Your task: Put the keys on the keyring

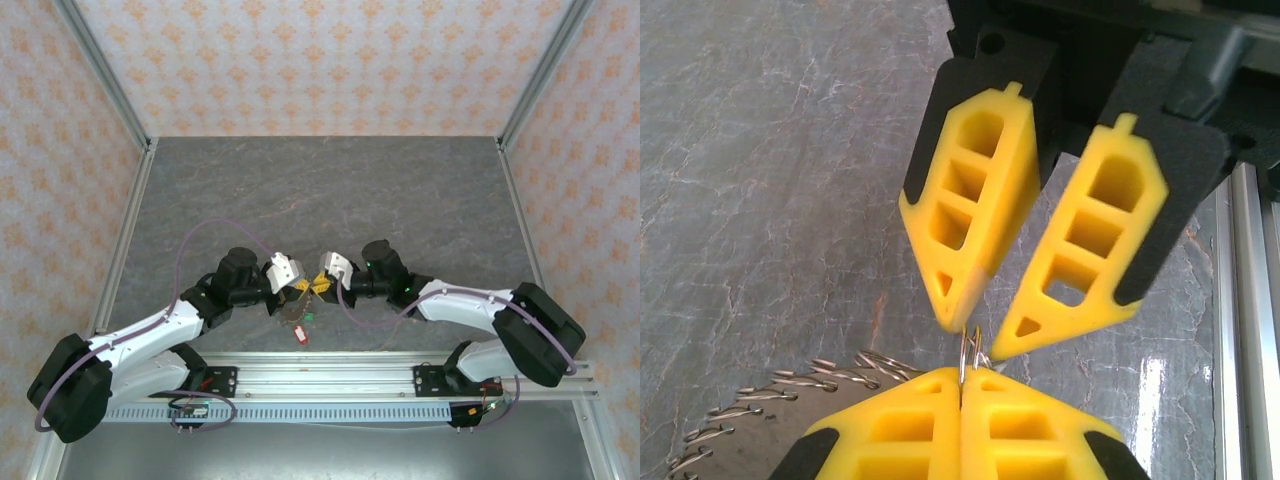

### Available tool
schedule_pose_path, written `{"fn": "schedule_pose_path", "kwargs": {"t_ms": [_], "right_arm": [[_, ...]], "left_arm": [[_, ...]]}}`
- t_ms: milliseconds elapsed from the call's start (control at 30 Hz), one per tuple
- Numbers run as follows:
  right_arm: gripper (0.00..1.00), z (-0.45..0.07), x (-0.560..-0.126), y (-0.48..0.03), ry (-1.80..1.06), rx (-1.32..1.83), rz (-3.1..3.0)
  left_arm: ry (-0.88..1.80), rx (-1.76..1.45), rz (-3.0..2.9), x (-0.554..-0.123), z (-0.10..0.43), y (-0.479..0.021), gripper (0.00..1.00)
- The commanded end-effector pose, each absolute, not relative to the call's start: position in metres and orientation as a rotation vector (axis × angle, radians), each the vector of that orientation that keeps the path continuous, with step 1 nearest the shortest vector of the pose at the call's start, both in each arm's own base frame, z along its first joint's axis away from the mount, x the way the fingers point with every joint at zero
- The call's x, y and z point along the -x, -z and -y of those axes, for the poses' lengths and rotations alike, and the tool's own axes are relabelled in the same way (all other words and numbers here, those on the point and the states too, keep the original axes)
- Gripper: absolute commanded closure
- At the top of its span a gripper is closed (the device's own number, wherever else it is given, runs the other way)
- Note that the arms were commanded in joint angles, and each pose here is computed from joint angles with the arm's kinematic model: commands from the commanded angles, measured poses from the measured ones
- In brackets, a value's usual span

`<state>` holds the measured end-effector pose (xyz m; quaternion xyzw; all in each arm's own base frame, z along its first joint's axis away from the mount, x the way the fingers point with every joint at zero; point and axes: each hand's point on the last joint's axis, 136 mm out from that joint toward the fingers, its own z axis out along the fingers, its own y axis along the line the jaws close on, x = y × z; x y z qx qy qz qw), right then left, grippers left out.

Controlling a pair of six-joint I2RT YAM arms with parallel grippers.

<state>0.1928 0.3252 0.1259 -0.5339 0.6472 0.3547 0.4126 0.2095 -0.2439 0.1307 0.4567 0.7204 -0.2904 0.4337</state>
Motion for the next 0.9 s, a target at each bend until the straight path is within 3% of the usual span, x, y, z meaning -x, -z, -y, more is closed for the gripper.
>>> {"fn": "schedule_pose_path", "kwargs": {"t_ms": [0,133,500,867], "right_arm": [[0.88,-0.334,-0.199,-0.134,-0.901,1.330,-1.597],[1.00,-0.333,-0.193,-0.110,-0.923,1.378,-1.681],[1.00,-0.330,-0.196,-0.086,-0.938,1.300,-1.777],[0.98,-0.345,-0.202,-0.087,-0.740,1.383,-1.723]], "left_arm": [[0.757,-1.143,-1.756,-0.208,0.248,-0.141,1.00],[0.755,-1.123,-1.742,-0.210,0.249,-0.145,1.00],[0.738,-1.073,-1.698,-0.213,0.246,-0.157,1.00],[0.762,-1.053,-1.736,-0.219,0.250,-0.151,1.00]]}}
